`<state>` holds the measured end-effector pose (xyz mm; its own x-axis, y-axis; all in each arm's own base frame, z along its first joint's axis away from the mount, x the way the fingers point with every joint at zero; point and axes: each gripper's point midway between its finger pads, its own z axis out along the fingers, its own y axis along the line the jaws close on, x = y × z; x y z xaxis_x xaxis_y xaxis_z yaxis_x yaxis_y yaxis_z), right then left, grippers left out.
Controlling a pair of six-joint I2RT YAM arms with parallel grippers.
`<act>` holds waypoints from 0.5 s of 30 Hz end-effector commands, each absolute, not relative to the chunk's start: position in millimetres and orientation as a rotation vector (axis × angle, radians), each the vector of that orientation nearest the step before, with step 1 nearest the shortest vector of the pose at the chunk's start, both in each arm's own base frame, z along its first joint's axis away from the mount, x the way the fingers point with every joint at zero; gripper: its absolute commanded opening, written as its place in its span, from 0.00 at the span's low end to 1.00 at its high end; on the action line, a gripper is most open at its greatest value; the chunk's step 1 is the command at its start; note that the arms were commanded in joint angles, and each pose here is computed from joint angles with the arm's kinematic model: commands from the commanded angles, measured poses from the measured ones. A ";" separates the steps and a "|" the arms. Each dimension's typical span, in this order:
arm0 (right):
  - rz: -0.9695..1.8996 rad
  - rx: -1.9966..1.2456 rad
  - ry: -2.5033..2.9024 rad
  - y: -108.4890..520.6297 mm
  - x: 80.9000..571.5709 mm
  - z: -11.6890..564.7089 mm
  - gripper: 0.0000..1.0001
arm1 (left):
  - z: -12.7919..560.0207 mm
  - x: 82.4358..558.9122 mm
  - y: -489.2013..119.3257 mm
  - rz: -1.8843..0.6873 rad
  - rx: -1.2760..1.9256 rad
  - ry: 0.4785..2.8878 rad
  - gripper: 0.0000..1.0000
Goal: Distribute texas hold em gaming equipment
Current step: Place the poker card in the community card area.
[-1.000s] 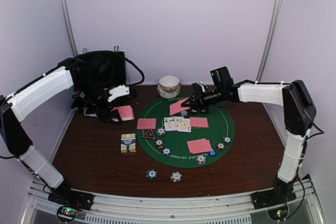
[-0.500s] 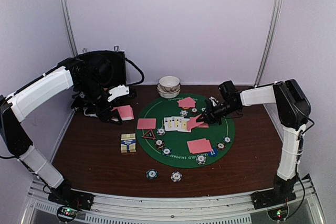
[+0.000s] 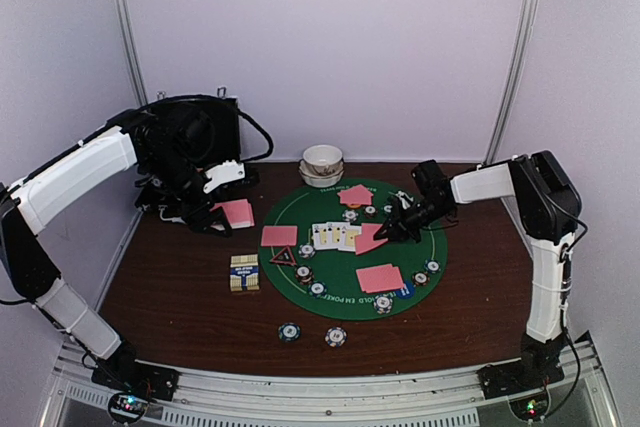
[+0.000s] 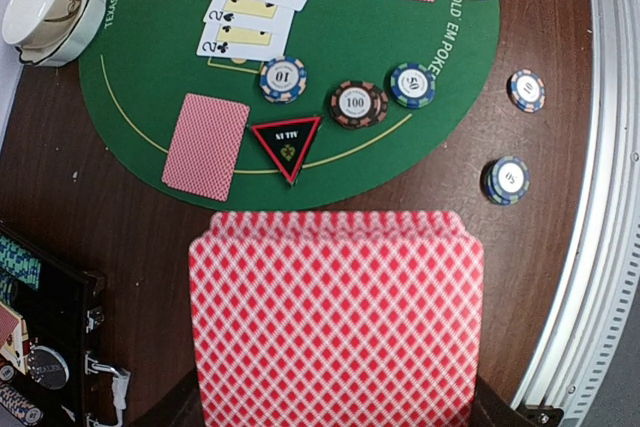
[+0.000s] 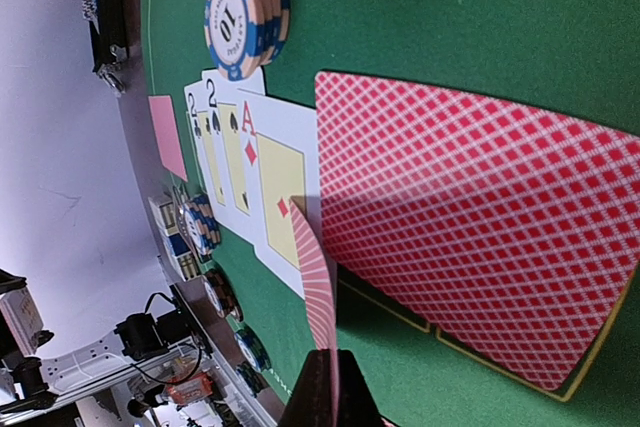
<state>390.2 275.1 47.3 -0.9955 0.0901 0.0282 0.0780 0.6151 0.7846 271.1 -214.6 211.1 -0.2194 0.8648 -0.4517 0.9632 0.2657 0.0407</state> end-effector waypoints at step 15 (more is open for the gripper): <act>1.005 0.001 2.905 248.3 394.8 46.6 0.32 | 221.2 276.6 -217.5 -0.353 1.628 2.124 0.00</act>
<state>393.7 258.1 45.5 -0.9984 0.0442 -0.0345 0.0090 0.7338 0.6793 271.1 -214.7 211.2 -0.2198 0.8645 -0.4520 0.9632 0.2659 0.0403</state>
